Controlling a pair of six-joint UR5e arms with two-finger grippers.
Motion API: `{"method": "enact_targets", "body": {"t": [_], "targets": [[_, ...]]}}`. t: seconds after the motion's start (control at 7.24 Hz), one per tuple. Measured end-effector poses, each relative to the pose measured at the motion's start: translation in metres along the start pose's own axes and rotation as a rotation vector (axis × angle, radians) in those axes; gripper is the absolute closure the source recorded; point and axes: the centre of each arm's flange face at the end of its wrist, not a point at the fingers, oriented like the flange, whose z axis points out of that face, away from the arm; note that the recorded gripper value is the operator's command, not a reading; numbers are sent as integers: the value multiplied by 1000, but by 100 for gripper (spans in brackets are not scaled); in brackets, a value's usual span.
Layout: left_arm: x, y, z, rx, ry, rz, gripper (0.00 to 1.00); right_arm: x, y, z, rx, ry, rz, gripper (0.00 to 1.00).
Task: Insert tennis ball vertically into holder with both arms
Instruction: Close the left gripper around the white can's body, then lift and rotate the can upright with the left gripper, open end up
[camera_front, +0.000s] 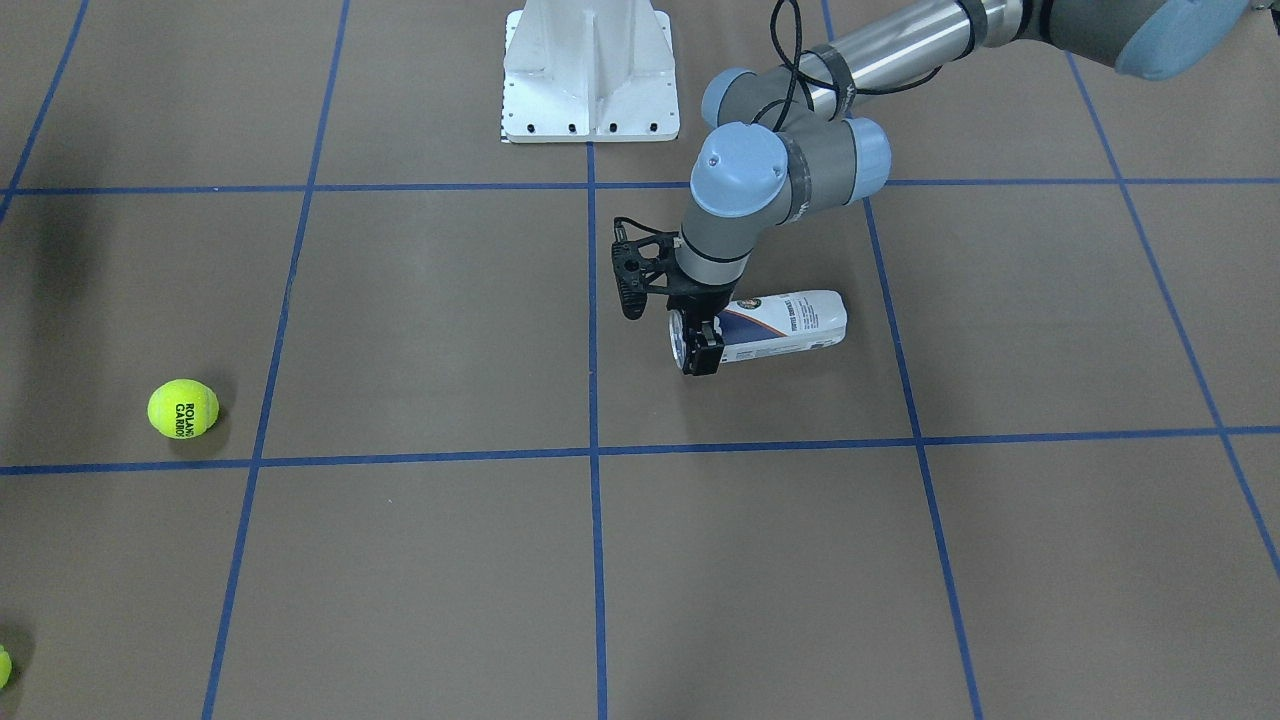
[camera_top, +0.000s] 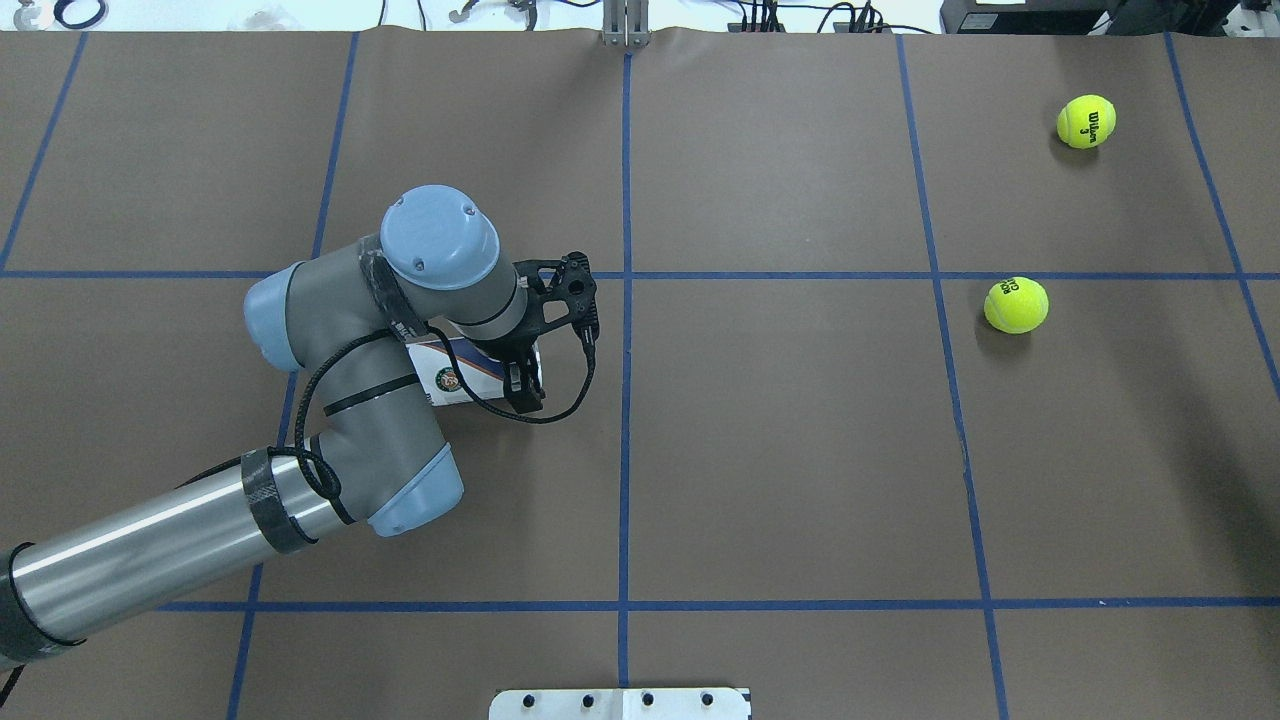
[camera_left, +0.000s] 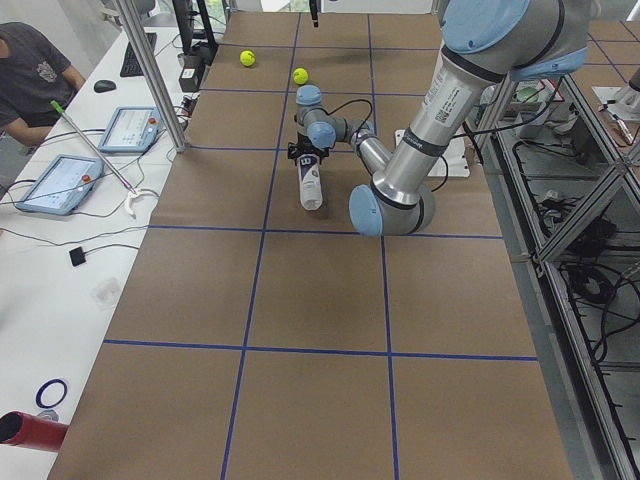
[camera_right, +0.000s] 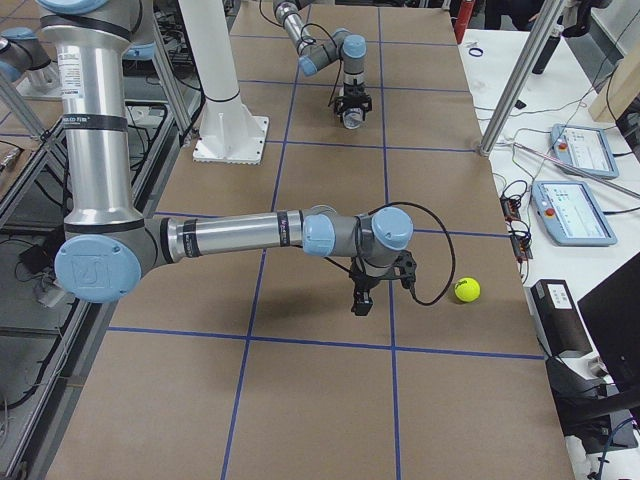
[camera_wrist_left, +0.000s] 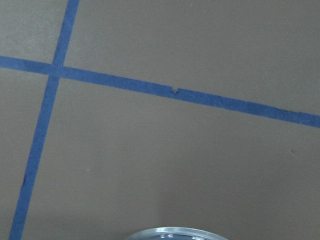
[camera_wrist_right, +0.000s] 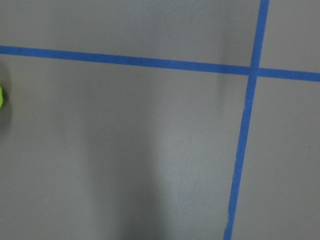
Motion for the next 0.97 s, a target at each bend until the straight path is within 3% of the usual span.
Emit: {"method": "enact_targets", "body": {"t": [0.41,0.69,0.97], "targets": [[3,-1,4,-14,-7,20,8,0,0,0,-1,0,0,0],[5,-5,4,-15,-25,26,39,0,0,1,-1,0,0,0],[2,-9,-3,-8,-64,32,39,0,0,1,-1,0,0,0]]}}
